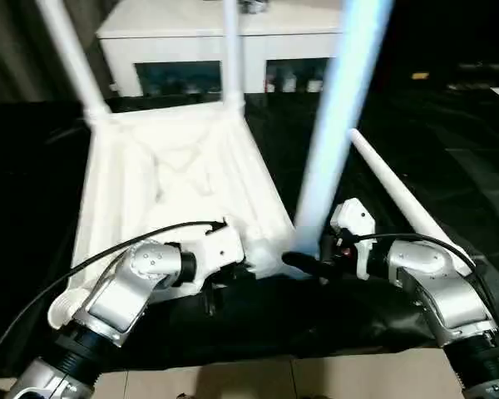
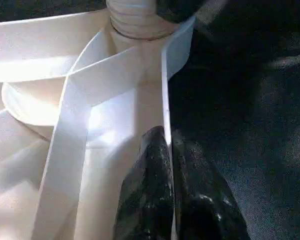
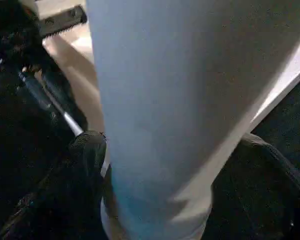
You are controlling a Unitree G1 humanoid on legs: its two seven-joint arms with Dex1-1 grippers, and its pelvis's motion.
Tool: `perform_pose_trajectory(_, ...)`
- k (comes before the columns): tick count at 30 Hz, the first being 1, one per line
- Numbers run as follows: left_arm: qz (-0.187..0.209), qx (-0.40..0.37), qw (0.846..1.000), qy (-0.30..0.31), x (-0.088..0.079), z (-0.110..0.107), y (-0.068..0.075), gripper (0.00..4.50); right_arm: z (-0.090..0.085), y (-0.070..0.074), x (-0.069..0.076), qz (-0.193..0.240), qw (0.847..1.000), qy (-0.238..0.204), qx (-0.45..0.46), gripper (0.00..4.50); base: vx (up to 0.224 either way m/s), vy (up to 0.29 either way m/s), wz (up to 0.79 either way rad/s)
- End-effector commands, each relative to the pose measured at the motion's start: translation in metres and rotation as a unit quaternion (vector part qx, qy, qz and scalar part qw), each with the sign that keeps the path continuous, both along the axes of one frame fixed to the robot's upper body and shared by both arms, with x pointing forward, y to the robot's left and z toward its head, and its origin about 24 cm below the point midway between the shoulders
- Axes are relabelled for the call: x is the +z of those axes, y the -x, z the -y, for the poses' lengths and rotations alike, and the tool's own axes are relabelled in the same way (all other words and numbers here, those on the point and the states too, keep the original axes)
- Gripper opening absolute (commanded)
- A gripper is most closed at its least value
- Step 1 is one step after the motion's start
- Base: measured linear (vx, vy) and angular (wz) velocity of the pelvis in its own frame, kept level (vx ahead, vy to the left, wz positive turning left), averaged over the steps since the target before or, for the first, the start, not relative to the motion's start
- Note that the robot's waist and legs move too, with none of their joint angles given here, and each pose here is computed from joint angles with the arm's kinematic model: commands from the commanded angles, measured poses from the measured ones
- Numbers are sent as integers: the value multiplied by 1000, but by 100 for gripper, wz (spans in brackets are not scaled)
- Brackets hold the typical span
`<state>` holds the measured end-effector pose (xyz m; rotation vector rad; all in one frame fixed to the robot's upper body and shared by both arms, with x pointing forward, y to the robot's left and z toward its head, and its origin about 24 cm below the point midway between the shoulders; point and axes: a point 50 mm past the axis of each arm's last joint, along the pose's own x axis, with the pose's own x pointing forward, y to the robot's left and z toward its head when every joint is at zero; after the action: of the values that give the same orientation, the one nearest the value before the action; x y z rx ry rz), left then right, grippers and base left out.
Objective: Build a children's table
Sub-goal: Insert table leg to table base
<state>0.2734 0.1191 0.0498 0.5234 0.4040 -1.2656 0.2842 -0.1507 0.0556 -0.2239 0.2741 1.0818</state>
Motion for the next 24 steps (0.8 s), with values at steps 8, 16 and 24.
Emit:
perform_pose_trajectory(8,15,-20,1000,3,8,3,0,0,0,-2,-2,-15,1000,10,24,347,0,0,0)
perform_pose_trajectory(16,13,-22,1000,2,8,2,0,0,-1,-4,-3,-22,1000,6,21,278,0,0,0)
perform_pose_trajectory(24,7,6,1000,0,3,3,-3,0,-7,-13,-14,-14,998,8,-58,268,0,0,0)
